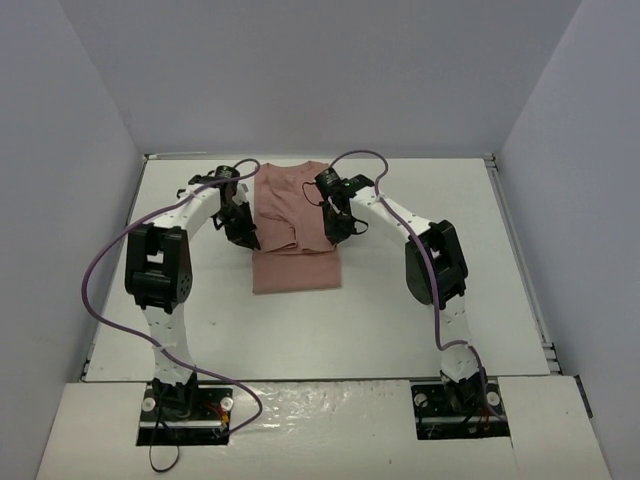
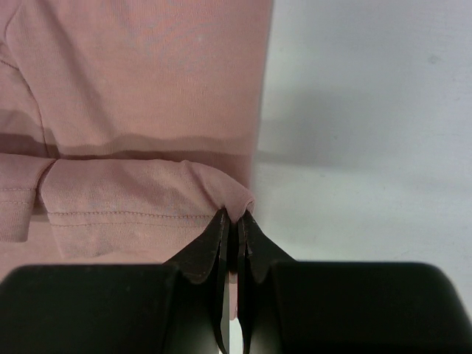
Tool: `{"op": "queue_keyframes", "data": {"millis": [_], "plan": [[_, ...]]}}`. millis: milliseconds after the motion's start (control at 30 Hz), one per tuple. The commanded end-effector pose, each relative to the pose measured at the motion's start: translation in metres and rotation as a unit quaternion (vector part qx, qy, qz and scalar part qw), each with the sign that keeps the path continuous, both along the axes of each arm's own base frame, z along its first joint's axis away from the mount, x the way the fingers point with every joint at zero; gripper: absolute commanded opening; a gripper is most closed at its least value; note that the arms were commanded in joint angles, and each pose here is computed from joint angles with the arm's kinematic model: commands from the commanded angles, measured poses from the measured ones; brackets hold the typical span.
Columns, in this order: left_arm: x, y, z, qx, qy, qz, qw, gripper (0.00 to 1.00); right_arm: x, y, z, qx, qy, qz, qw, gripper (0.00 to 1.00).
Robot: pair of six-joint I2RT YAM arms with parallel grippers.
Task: Fold and stack the t-shirts
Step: Fold the folded rectangular tshirt in 1/3 of the way
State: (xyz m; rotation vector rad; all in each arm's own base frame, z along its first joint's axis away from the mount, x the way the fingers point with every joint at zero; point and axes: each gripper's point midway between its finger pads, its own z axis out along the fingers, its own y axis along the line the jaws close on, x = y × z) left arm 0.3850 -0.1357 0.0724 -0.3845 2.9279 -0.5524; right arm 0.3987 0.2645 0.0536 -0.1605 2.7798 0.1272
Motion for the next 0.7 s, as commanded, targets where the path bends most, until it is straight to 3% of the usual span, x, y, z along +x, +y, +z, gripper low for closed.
{"op": "queue_keyframes", "data": {"millis": [0, 300, 533, 667], "plan": [[0.023, 0.02, 0.017, 0.024, -0.042, 0.013, 0.999, 0.01, 0.017, -0.028, 0.013, -0.036, -0.018, -0.02, 0.999, 0.0], [0.028, 0.021, 0.017, 0.022, -0.047, 0.016, 0.999, 0.01, 0.027, -0.029, 0.017, -0.03, -0.027, -0.03, 0.999, 0.0], [0.034, 0.023, 0.011, 0.02, -0.045, 0.028, 0.998, 0.01, 0.038, -0.025, 0.017, -0.022, -0.032, -0.033, 0.999, 0.06], [0.04, 0.024, 0.01, 0.02, -0.048, 0.032, 0.998, 0.06, 0.041, -0.024, 0.009, -0.021, -0.025, -0.034, 0.999, 0.07]]}}
